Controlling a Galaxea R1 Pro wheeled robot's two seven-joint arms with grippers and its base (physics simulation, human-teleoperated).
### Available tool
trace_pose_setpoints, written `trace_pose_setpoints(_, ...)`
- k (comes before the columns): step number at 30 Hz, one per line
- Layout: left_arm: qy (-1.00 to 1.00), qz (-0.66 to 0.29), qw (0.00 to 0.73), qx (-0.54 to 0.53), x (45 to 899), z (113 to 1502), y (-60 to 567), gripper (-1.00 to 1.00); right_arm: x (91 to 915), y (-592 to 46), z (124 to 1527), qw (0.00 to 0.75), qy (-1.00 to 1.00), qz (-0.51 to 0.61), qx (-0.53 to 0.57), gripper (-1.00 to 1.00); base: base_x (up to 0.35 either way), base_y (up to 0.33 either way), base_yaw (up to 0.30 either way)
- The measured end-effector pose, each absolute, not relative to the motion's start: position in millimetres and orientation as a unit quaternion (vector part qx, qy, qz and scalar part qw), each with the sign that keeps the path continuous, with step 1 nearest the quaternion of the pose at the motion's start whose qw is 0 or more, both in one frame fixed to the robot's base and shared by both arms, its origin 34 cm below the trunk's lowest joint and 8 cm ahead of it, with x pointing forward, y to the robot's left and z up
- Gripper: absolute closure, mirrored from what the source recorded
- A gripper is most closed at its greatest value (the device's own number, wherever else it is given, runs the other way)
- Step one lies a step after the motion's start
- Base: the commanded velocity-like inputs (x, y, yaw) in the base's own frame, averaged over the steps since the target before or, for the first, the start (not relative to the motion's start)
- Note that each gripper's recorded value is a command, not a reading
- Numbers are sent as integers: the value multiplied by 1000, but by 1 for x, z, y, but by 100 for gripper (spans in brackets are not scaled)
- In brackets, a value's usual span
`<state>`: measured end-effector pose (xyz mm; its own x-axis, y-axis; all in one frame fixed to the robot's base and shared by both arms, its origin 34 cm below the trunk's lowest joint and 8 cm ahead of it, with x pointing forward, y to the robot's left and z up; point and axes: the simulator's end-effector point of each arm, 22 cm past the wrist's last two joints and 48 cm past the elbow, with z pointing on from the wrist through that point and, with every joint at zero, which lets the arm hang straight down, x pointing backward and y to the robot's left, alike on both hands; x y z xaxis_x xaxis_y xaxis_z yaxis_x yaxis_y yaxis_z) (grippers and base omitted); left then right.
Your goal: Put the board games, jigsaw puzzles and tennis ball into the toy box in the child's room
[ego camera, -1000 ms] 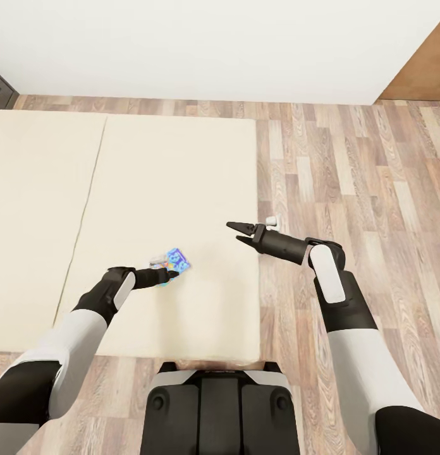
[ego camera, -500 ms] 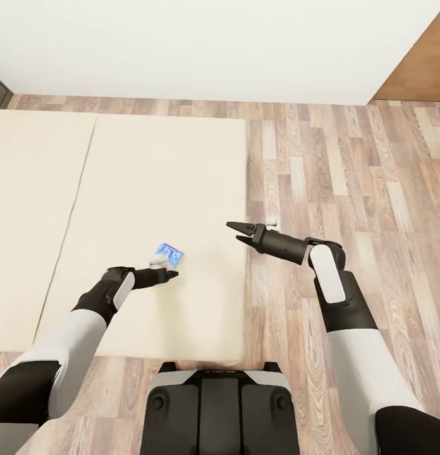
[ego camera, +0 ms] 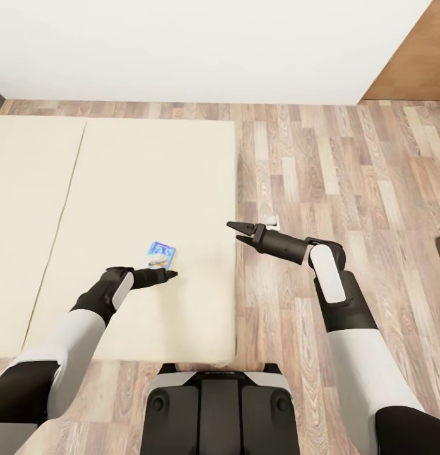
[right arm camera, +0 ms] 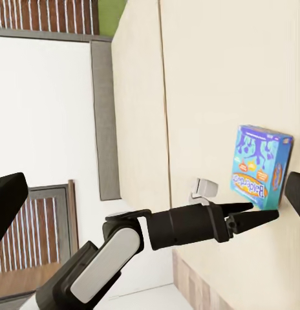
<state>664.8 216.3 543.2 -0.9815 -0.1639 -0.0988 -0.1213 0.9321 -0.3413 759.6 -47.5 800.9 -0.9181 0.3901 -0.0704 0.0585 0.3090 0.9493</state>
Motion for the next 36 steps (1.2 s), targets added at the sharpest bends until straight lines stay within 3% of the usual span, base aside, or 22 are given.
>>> trace_pose_setpoints(14,984,-140,85,-71,682,557,264,-100,763,-48,812,153,794,572,136,-100,0,-1,-132)
trace_pose_setpoints(36,984,-135,90,-71,686,561,273,-100,764,-48,813,153,794,572,136,-100,0,0,-9)
